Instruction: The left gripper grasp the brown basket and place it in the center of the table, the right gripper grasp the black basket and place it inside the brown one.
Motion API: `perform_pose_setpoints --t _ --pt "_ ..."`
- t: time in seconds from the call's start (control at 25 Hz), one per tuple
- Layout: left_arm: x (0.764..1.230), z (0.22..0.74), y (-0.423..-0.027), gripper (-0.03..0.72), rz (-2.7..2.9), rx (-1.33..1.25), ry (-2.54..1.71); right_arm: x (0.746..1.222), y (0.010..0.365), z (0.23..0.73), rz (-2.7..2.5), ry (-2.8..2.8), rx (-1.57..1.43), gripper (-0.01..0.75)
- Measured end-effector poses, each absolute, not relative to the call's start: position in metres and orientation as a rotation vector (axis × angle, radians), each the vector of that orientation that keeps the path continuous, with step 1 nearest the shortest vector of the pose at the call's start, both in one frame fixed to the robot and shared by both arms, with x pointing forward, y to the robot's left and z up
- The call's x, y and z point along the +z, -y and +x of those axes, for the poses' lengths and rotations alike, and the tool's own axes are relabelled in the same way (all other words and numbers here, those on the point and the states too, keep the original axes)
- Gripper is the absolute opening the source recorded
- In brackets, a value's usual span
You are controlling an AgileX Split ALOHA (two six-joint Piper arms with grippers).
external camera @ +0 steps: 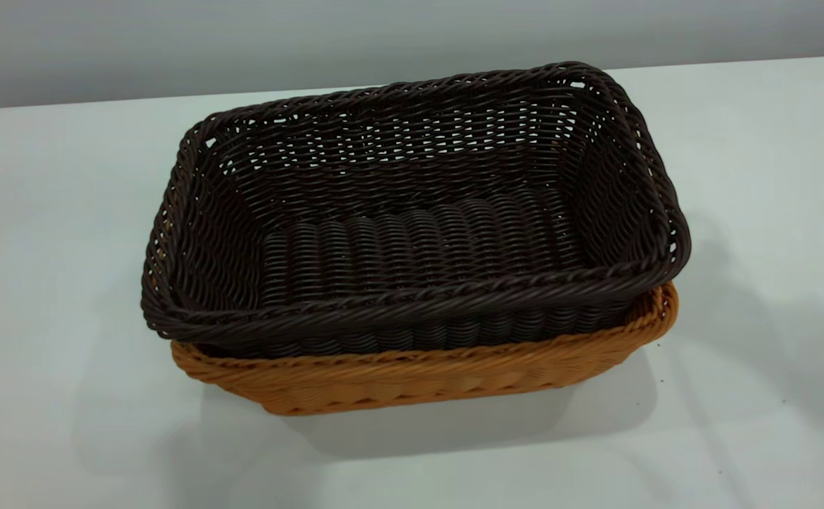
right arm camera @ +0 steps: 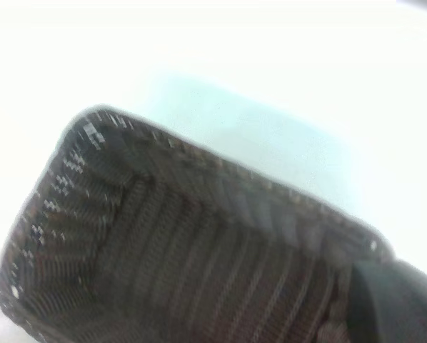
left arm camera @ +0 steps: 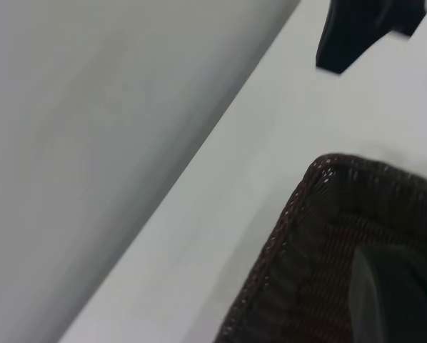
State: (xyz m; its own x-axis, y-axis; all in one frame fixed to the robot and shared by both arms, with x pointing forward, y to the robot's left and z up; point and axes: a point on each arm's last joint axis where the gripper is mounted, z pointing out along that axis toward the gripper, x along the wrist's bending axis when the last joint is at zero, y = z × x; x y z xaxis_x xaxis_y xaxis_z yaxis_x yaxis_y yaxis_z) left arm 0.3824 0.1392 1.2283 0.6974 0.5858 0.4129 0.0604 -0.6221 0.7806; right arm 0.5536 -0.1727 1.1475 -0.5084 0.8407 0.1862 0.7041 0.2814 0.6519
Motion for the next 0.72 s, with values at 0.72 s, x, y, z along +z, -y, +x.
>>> perform_pose_setpoints --t 0.72 --pt "1.159 0.330 -0.218 -0.001 2.051 0.730 -0.730 1.194 0.215 0.378 1.008 -2.009 1.240 0.005"
